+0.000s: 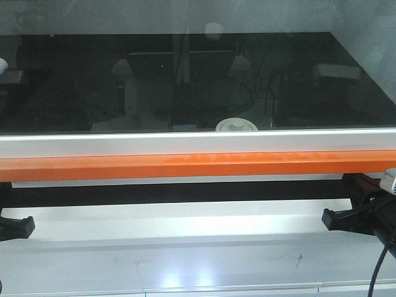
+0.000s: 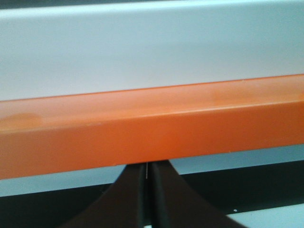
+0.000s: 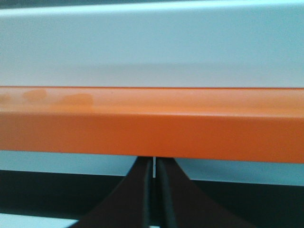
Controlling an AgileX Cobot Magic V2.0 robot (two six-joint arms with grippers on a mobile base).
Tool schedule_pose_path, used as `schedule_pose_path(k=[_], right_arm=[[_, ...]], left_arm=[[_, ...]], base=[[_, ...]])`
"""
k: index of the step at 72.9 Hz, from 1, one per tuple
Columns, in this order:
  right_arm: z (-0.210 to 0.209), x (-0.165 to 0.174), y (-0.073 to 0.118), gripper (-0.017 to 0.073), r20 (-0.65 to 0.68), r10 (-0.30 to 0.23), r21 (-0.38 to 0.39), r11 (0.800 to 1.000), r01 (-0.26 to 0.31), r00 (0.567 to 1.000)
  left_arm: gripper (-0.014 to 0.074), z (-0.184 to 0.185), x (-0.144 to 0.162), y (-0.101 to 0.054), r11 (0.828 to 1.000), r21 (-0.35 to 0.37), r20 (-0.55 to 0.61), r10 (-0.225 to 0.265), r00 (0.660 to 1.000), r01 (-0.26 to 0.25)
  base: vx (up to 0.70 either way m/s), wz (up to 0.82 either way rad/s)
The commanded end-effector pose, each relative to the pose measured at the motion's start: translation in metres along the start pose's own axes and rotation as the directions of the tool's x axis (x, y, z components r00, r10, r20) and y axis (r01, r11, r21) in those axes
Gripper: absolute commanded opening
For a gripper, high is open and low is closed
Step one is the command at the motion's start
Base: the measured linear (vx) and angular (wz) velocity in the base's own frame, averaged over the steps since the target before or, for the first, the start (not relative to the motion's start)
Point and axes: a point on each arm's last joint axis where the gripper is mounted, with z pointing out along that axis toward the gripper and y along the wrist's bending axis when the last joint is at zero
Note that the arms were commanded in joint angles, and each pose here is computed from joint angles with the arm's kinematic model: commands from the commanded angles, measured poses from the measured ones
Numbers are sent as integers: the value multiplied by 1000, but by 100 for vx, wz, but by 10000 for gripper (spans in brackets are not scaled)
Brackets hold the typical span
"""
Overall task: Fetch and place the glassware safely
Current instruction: 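Raise both grippers up under the orange sash handle, then push the orange handle upward with both grippers to lift the sash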
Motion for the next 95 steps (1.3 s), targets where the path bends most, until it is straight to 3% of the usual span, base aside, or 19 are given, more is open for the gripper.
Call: schedule_pose_path(k=[1,30,41,70,95], right_arm=[[2,-17,2,-1,126,-13,-10,1000,15,992],[2,-20,2,-1,158,-19,-9,1000,21,987],[2,-20,2,-1,158,-70,-1,997,71,985],[-1,-31,2,-1,275,-68,4,998,69,959],[-2,-33,2,-1,293,-66,4,998,67,954]], left_arm=[[-7,2,-17,0,1000,0,121,-8,993,8],[-7,2,-19,0,1000,1,146,-8,989,8],[-7,2,-20,0,1000,1,156,-8,988,8],[-7,0,-29,0,1000,2,246,-8,969,8],[-7,-1,-32,-1,1000,4,280,-7,960,6]], base=[[0,0],[0,0],[0,0],[0,0],[0,0]])
